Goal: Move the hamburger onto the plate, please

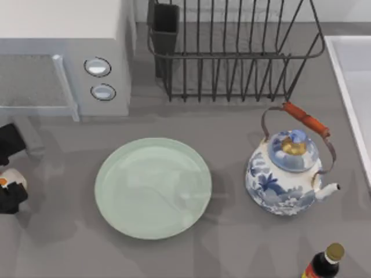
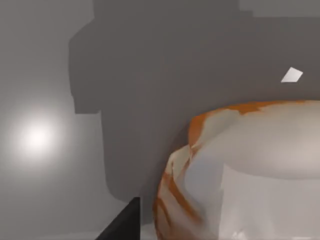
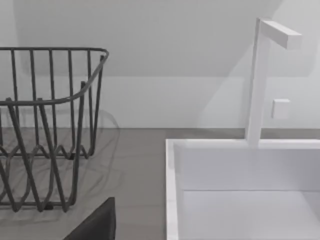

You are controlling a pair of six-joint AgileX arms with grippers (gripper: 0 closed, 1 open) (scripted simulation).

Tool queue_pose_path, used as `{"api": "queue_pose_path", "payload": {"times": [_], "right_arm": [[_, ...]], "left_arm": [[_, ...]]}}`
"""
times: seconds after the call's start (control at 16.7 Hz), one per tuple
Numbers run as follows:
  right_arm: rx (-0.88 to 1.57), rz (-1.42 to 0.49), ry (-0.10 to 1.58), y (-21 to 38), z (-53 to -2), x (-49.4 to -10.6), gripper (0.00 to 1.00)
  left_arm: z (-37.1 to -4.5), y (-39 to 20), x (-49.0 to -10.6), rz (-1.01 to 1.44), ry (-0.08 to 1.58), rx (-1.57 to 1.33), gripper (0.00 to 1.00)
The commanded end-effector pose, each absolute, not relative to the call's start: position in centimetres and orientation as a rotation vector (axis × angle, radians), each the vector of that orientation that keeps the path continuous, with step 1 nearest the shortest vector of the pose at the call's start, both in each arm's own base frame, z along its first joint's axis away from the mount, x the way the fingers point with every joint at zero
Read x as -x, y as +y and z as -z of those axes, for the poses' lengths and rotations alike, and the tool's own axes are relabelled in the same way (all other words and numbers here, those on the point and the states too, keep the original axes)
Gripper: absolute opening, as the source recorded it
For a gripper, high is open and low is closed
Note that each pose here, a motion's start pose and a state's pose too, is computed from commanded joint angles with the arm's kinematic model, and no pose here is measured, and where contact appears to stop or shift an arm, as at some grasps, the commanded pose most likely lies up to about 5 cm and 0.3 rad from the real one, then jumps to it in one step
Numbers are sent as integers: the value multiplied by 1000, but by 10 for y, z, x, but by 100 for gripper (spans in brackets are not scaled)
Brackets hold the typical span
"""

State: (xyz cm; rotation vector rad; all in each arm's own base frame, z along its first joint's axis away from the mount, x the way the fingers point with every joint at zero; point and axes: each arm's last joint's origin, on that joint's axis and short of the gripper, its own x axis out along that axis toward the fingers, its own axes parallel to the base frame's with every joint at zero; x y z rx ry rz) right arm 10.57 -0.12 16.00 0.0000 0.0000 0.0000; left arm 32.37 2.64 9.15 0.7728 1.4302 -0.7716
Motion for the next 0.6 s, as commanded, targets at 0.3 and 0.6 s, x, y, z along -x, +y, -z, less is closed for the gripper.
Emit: {"api": "queue_pose_path", "payload": {"times": [0.3, 0.6], "right_arm": [[0, 0, 0, -1, -160, -106, 100], [0, 0, 0, -1, -160, -106, 100]], "left_arm": [[-92, 26, -324, 772, 1430, -773, 0], [-114, 29, -318, 767, 1433, -769, 0]]}}
